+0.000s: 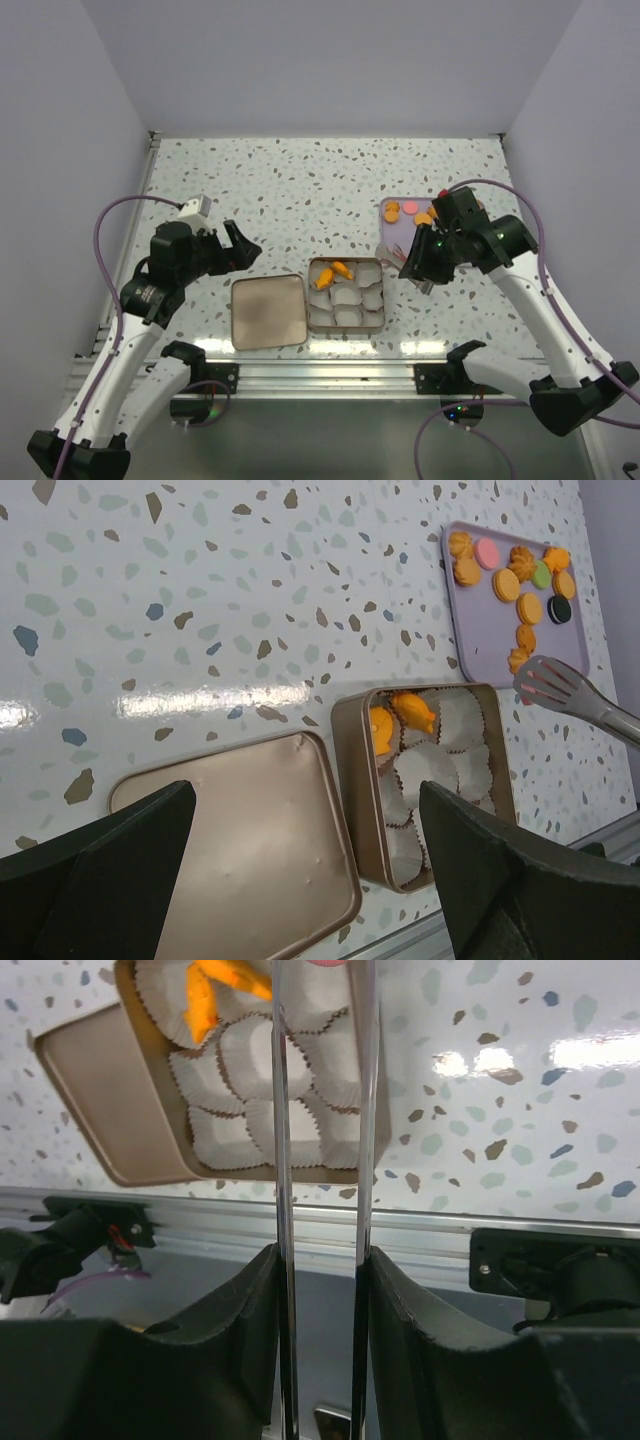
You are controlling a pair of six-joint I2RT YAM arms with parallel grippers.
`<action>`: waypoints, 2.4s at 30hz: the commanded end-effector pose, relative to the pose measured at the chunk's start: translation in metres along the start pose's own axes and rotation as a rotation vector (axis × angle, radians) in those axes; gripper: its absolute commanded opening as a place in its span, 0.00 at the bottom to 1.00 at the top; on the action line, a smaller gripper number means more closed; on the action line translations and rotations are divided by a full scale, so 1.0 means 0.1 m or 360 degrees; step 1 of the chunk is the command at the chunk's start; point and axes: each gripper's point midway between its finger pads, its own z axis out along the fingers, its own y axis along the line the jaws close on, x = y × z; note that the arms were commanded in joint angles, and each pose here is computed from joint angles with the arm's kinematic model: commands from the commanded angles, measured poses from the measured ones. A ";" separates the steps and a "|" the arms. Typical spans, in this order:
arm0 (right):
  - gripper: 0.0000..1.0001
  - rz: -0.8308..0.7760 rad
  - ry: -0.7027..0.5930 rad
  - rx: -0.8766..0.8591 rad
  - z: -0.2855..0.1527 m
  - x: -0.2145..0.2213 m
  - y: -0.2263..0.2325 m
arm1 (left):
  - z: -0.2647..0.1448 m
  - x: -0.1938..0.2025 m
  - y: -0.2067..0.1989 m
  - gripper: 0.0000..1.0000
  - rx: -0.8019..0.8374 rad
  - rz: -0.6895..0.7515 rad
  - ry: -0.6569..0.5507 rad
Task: Pack the cookies
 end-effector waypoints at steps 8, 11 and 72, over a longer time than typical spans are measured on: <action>0.37 -0.0046 0.0011 -0.0267 -0.05 0.06 0.38 | 0.00 -0.03 -0.07 1.00 0.0062 -0.0020 -0.0049; 0.36 -0.0047 0.0029 -0.0254 0.00 0.08 0.37 | -0.01 -0.03 -0.05 1.00 0.0053 -0.0026 -0.0058; 0.46 -0.0133 -0.0133 0.0330 0.83 -1.57 0.22 | 0.32 -0.40 -0.13 1.00 0.0006 0.0189 0.0009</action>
